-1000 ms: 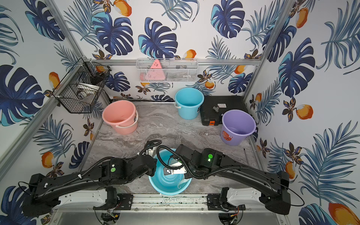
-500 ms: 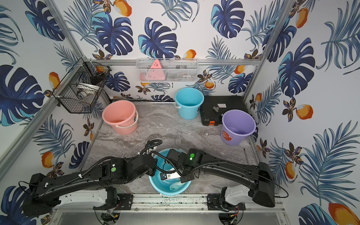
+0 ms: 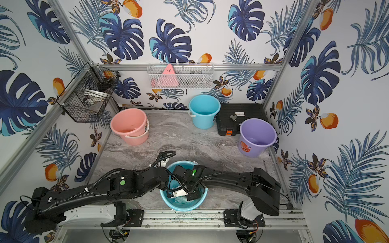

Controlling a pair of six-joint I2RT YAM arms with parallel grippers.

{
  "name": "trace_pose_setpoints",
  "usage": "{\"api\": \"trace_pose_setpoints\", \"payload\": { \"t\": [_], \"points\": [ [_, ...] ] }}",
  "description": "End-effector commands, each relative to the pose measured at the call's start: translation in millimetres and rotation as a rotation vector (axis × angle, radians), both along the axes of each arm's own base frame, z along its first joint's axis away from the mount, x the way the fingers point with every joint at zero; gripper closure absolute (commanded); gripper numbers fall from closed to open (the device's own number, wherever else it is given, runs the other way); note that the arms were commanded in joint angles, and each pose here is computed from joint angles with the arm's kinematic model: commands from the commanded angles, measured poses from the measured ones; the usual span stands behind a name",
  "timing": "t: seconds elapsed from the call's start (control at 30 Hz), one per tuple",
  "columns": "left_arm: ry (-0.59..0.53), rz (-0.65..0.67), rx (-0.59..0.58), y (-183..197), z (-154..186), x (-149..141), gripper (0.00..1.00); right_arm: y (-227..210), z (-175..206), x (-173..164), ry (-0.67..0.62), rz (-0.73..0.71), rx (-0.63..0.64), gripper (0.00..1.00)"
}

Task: Wipe the inside of the bucket with a cloth
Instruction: Wipe the dirt from the inside of the bucket.

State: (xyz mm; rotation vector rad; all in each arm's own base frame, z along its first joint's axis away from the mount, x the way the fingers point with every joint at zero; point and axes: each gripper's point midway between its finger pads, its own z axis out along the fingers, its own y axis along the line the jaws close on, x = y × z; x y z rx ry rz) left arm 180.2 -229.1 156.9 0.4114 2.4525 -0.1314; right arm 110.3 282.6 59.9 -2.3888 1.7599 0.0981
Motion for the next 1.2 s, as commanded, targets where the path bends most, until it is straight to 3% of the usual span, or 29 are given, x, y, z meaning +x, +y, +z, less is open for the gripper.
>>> {"api": "trace_pose_setpoints", "payload": {
  "t": [0.0,0.23,0.37,0.9,1.17],
  "points": [
    [-0.007,0.001,-0.001,0,1,1,1.0,-8,-19,2,0.0,-0.021,-0.032,1.0],
    [-0.009,0.006,-0.007,2,2,0,1.0,-2,-51,16,-0.05,-0.061,0.027,1.0],
    [-0.012,0.009,-0.009,3,3,0,1.0,3,-43,15,-0.048,-0.076,0.084,1.0],
    [-0.078,0.029,-0.02,10,12,7,1.0,-28,103,-8,-0.044,-0.164,0.304,1.0],
    [-0.095,0.038,-0.028,13,17,8,1.0,-42,149,-44,0.142,-0.21,0.321,1.0]
  ]
}}
